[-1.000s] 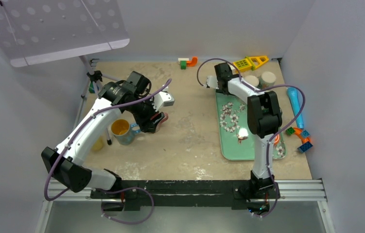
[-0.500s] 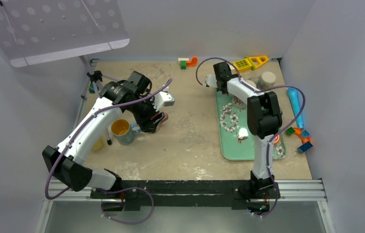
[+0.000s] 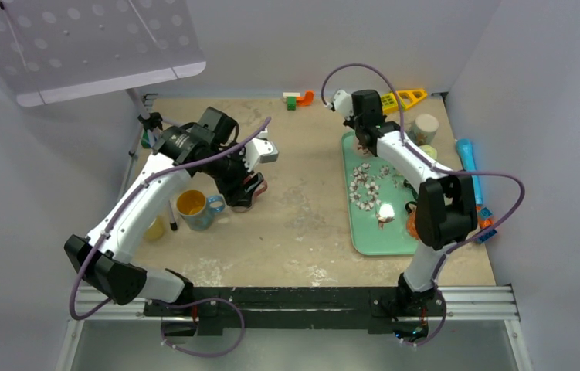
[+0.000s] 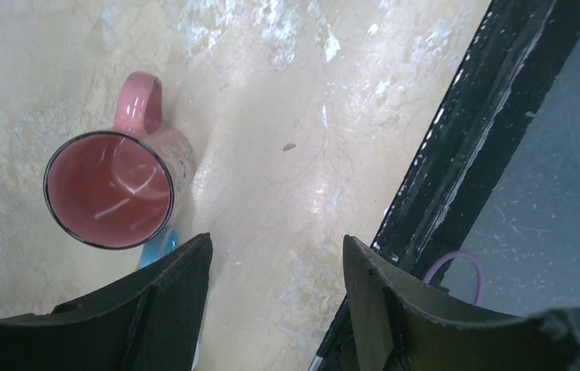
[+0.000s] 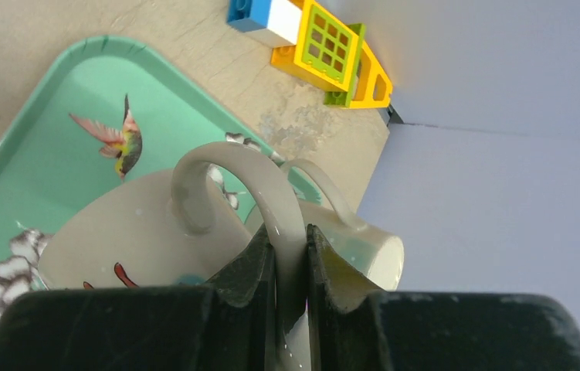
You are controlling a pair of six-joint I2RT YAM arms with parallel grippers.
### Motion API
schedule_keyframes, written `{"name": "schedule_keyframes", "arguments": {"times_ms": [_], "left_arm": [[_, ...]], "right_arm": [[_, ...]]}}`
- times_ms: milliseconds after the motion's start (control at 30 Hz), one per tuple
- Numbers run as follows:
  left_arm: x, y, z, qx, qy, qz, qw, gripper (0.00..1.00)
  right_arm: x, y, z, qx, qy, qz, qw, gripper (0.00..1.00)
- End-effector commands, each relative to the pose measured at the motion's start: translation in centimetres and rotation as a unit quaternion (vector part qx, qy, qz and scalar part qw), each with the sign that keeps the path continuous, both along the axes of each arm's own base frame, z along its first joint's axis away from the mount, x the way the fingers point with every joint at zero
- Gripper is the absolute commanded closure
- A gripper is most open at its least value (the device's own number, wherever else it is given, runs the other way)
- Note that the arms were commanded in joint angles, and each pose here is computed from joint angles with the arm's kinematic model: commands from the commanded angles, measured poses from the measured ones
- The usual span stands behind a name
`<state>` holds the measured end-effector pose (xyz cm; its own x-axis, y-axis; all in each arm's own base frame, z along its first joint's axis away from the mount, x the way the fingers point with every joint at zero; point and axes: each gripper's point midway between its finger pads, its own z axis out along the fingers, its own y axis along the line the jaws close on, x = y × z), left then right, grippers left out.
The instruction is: Turn the mug right side up
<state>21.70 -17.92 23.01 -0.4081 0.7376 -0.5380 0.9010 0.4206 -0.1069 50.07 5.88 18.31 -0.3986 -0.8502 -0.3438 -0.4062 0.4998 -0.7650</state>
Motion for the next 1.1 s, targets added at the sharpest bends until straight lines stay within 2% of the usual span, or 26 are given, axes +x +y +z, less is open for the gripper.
{"name": "schedule_keyframes", "arguments": {"times_ms": [0,133,300,467,633,733,933,1067], "left_arm": [[-1.2,-1.6,3.7,-0.074,-0.003,-0.02,0.997,0.33],[-2.5,-2.2,6.0,-0.124,0.007,-0.036,0.992,0.3],[-4.5,-2.8,9.9,-0.195,0.004,-0.06,0.979,0.26],[-6.1,-2.8,13.4,-0.251,-0.016,-0.066,0.966,0.2],[-6.7,-2.6,16.0,-0.284,-0.061,-0.047,0.956,0.11],[-6.9,-2.5,17.5,-0.303,-0.081,-0.031,0.949,0.0],[-7.0,-3.3,19.1,-0.342,-0.066,-0.017,0.937,0.0],[-7.1,-4.1,19.7,-0.362,-0.038,-0.022,0.931,0.0]], "right_arm": [[0.4,0.2,7.2,0.097,-0.147,-0.056,0.983,1.0],[-1.3,1.7,10.3,0.146,-0.193,-0.066,0.968,1.0],[-4.4,5.5,15.3,0.205,-0.251,-0.035,0.946,1.0],[-8.5,10.4,19.9,0.335,-0.267,0.045,0.903,1.0],[-14.0,15.3,23.8,0.471,-0.246,0.158,0.832,1.0],[-17.2,17.6,25.5,0.542,-0.219,0.22,0.781,1.0],[-23.1,20.3,29.0,0.642,-0.172,0.309,0.68,1.0],[-25.8,21.9,30.1,0.668,-0.141,0.348,0.643,1.0]]}}
